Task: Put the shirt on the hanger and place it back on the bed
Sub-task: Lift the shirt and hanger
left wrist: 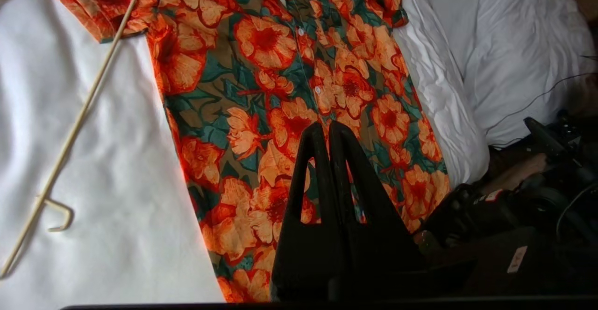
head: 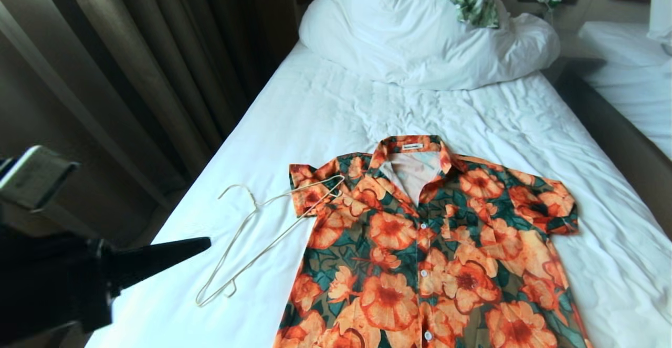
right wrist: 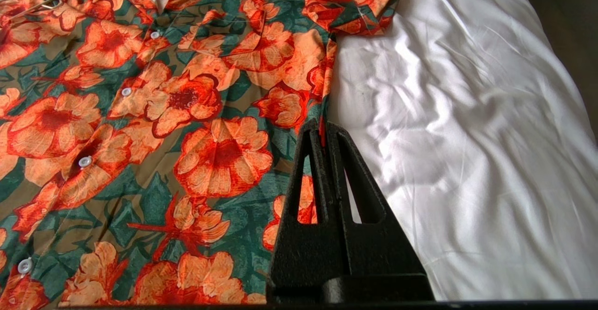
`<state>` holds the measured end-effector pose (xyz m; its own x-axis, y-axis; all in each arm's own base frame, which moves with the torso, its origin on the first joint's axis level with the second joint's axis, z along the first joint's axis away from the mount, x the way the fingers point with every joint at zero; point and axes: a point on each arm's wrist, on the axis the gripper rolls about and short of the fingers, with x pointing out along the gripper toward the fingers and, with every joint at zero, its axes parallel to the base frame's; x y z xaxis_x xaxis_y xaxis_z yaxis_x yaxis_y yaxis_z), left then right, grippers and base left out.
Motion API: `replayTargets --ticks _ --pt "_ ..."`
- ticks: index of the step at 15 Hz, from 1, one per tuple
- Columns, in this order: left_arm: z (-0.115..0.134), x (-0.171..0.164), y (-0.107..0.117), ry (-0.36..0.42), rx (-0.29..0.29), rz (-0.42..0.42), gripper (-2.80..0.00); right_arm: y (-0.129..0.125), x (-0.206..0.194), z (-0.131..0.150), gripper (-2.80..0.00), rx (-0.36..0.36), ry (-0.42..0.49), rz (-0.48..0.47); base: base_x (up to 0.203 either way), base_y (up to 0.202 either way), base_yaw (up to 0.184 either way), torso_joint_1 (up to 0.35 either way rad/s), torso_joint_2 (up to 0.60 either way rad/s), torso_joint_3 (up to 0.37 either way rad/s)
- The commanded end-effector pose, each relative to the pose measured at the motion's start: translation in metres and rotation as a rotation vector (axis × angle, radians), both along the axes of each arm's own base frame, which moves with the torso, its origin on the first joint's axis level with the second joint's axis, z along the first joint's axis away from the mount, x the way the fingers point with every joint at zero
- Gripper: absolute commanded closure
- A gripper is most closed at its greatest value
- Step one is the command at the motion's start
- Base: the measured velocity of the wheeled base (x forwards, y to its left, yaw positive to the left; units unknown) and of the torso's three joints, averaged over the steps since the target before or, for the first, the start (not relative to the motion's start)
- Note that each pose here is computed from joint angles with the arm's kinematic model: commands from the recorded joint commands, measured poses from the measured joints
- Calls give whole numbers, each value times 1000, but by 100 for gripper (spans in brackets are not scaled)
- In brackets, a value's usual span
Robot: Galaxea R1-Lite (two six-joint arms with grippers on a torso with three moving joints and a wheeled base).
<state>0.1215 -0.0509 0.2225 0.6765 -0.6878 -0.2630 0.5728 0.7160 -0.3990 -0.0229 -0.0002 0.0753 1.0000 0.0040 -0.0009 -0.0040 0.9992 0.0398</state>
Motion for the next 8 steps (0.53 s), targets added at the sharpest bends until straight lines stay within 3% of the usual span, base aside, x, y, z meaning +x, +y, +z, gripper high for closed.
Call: replayTargets --ticks 1,4,8 --pt "-24 52 2 167 -16 -19 0 0 0 0 0 0 -1 1 0 0 0 0 0 0" --pt "-41 112 42 254 -145 -77 0 0 0 0 0 0 -1 1 0 0 0 0 0 0" --pt "-82 169 71 295 -166 -129 0 0 0 0 0 0 -1 1 0 0 0 0 0 0"
